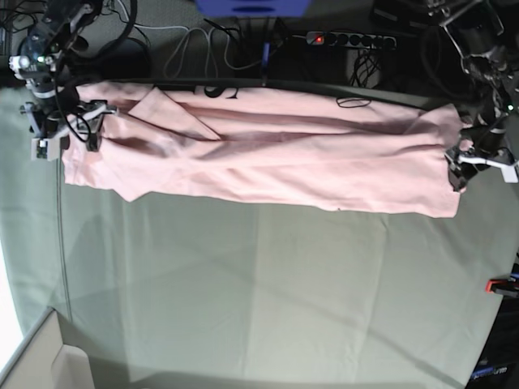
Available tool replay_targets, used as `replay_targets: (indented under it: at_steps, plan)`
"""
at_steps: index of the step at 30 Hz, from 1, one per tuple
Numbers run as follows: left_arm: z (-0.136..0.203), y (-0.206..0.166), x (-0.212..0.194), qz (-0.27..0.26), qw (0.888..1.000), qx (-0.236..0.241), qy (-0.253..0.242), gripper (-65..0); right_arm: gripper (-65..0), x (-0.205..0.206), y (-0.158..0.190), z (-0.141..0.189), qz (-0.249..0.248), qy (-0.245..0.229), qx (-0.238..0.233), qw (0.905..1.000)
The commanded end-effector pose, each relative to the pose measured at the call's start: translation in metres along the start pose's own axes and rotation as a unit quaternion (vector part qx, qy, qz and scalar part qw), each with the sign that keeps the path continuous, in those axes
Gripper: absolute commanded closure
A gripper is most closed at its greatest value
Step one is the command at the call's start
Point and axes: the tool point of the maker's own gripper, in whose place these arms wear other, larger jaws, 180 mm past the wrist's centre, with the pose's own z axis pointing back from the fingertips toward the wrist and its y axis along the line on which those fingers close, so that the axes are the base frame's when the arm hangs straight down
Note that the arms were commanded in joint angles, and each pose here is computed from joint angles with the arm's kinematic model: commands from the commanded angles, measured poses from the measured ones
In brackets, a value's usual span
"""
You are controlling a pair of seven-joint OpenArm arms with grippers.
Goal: Layout the t-shirt on the table in an organized manner, then fold the t-shirt properly
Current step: 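Grasp the strip end with the left gripper and lift it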
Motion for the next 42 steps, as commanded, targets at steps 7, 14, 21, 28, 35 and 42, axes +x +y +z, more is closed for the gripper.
replay_targets:
  at_steps: [7,14,21,28,35,42]
  plan:
    - [0.001,-0.009,-0.060,-0.045,0.993,-0.003,0.110,-31.2,-37.6,0.012,0.001,0.003,0.000,-0.024,0.001,0.9997]
    - [0.002,-0.006,-0.057,-0.051,0.993,-0.002,0.110,-0.2,-37.6,0.012,0.001,0.003,-0.001,-0.024,0.001,0.9997]
    - [0.010,-0.019,-0.023,-0.086,0.994,-0.016,0.066,0.0,-37.6,0.012,0.001,0.003,-0.001,-0.024,0.001,0.9997]
    - [0.037,-0.060,0.009,-0.135,0.990,-0.048,-0.003,0.0,-37.6,0.014,0.002,0.002,-0.002,-0.026,0.001,0.9997]
    - [0.055,-0.088,0.019,-0.146,0.986,-0.069,-0.037,0.0,-37.6,0.015,0.002,0.002,-0.002,-0.027,0.001,0.9996]
    - [0.093,-0.159,0.009,-0.165,0.975,-0.135,-0.068,0.0,-37.6,0.016,0.002,0.001,-0.002,-0.028,0.002,0.9996]
